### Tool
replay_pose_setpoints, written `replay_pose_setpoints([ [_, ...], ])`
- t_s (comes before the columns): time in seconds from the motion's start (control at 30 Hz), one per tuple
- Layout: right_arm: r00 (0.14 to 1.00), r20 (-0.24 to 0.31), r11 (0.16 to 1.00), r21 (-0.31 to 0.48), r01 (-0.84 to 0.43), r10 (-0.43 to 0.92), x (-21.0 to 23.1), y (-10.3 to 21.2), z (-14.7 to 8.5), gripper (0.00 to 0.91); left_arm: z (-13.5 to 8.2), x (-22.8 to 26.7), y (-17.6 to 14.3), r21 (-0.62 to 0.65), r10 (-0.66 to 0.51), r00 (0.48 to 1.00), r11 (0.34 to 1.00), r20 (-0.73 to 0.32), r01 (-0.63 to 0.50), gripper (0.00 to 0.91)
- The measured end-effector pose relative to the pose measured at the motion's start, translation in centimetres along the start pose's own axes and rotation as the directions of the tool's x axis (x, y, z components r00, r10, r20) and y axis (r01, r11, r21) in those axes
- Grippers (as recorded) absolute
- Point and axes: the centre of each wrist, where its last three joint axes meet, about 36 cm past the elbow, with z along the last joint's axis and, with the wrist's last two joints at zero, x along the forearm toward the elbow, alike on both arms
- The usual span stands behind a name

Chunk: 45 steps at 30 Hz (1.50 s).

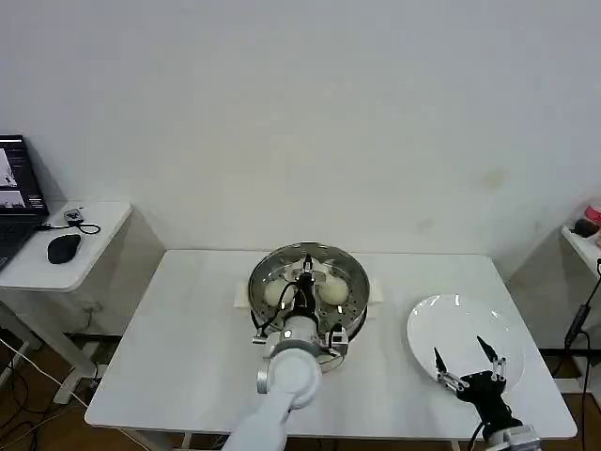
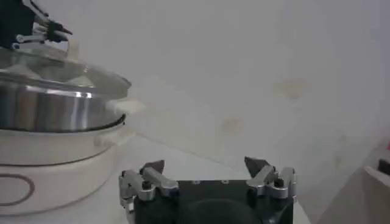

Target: Take steamed baozi put them in steamer then cover it.

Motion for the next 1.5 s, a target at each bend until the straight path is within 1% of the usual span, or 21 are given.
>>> replay_pose_setpoints([
  [0.17, 1.000, -0.001, 1.000, 0.002, 0.000, 0.000, 0.0, 0.0, 0.0, 0.907, 0.0, 0.1, -0.1, 0.008, 0.004, 1.000, 1.000, 0.000, -0.004, 0.000],
  [0.2, 1.000, -0.001, 1.000, 0.002, 0.001, -0.001, 0.0, 0.0, 0.0, 0.907, 0.0, 0.1, -0.1, 0.011, 0.004, 1.000, 1.000, 0.000, -0.004, 0.040],
  [0.23, 1.000, -0.001, 1.000, 0.001, 0.001, -0.001, 0.0, 0.1, 0.0, 0.907, 0.0, 0.2, -0.1, 0.013, 0.005, 1.000, 1.000, 0.001, -0.005, 0.907],
  [0.47, 1.000, -0.003, 1.000, 0.004, 0.006, -0.006, 0.0, 0.3, 0.1, 0.907, 0.0, 0.7, 0.1, 0.032, 0.005, 1.000, 0.999, 0.011, -0.006, 0.907],
  [0.87, 1.000, -0.011, 1.000, 0.003, 0.014, -0.014, 0.1, 1.0, 0.5, 0.907, 1.7, 2.7, 0.9, 0.063, -0.009, 1.000, 0.998, 0.021, 0.007, 0.907],
  [1.07, 1.000, -0.017, 1.000, 0.004, 0.013, -0.013, 0.1, 1.1, 0.7, 0.907, 3.7, 5.0, 1.8, 0.104, -0.027, 0.999, 0.994, 0.046, 0.022, 0.907],
  [1.27, 1.000, -0.020, 1.000, 0.004, 0.014, -0.014, 0.3, 1.1, 0.8, 0.907, 6.2, 8.0, 3.1, 0.180, -0.062, 0.994, 0.983, 0.095, 0.044, 0.907],
  [1.4, 1.000, -0.022, 1.000, -0.001, 0.020, -0.020, 0.3, 1.3, 1.0, 0.907, 8.2, 10.1, 3.5, 0.285, -0.092, 0.988, 0.957, 0.124, 0.053, 0.907],
  [1.5, 1.000, -0.017, 1.000, -0.013, 0.024, -0.025, 0.1, 1.5, 0.9, 0.907, 9.8, 11.3, 3.0, 0.407, -0.123, 0.983, 0.911, 0.134, 0.058, 0.907],
])
